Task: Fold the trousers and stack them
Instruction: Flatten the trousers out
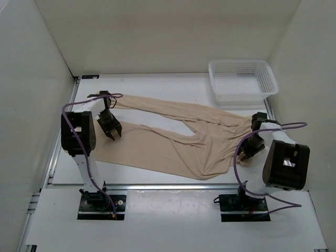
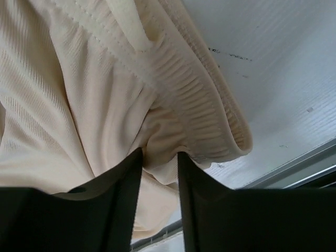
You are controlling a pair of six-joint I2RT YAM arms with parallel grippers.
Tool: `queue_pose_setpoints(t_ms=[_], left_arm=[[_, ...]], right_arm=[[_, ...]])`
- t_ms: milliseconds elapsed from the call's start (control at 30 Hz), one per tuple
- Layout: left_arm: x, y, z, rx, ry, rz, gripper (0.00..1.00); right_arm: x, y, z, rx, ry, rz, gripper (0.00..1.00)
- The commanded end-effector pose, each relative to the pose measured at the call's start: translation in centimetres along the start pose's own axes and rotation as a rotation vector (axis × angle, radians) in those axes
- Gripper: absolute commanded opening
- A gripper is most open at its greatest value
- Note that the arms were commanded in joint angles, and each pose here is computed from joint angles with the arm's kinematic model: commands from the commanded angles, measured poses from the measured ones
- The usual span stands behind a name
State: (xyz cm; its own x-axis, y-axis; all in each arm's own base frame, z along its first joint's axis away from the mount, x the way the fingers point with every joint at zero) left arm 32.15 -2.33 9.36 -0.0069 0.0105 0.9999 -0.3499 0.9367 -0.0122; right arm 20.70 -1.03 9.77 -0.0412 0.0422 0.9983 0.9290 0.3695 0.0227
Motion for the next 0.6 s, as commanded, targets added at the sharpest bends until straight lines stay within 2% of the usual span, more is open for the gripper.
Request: queue_pose_setpoints(t_ms=[0, 33, 67, 100, 133, 433, 467, 567], left_arm=[[-0.1, 0.8, -2.9, 0.054, -0.044, 0.034, 0.49], [-0.2, 1.2, -3.3, 0.068, -0.044, 0.034, 0.48], [-0.2, 1.9, -3.6, 0.091, -0.045, 0.033, 0.48], [-0.3, 2.2, -4.0, 0.092, -0.047, 0.033, 0.48], [-0.5, 2.2, -4.2, 0.092, -0.047, 0.033, 0.48], [-1.3, 4.4, -4.8, 0.130, -0.024, 0.004, 0.47], [-1.3, 4.7, -4.8, 0.139, -0.024, 0.004, 0.47], [-1.0, 4.9, -4.3, 0.139, -0.025, -0.005, 0.47]], right_arm=[[0.7, 1.1, -1.1, -0.021, -0.058, -0.035, 0.36], [0.8, 0.8, -0.9, -0.030, -0.060, -0.039, 0.20], [0.7, 0.5, -0.8, -0.051, -0.068, -0.031, 0.10], [1.1, 0.2, -0.9, -0.052, -0.085, -0.030, 0.03], [1.1, -0.2, -0.5, -0.064, -0.076, -0.014, 0.00], [4.3, -4.7, 1.1, -0.100, -0.174, -0.014, 0.00], [4.7, -4.9, 1.8, -0.098, -0.135, -0.023, 0.00], [5.4, -6.2, 2.5, -0.125, -0.133, 0.000, 0.00]])
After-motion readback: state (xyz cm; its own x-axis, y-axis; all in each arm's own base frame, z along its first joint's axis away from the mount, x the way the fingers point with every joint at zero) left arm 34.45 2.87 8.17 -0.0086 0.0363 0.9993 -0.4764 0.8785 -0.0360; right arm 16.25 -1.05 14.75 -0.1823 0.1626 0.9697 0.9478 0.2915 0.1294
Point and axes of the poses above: each gripper's point midway between its finger pads, its own x axis back along the fingers, its own y axis along the line the jaws close on, z = x × y, the point moved 7 cm from there along x, back along the fingers, and after that the axes turned 13 degrees about -x, right-handed, at the moved point
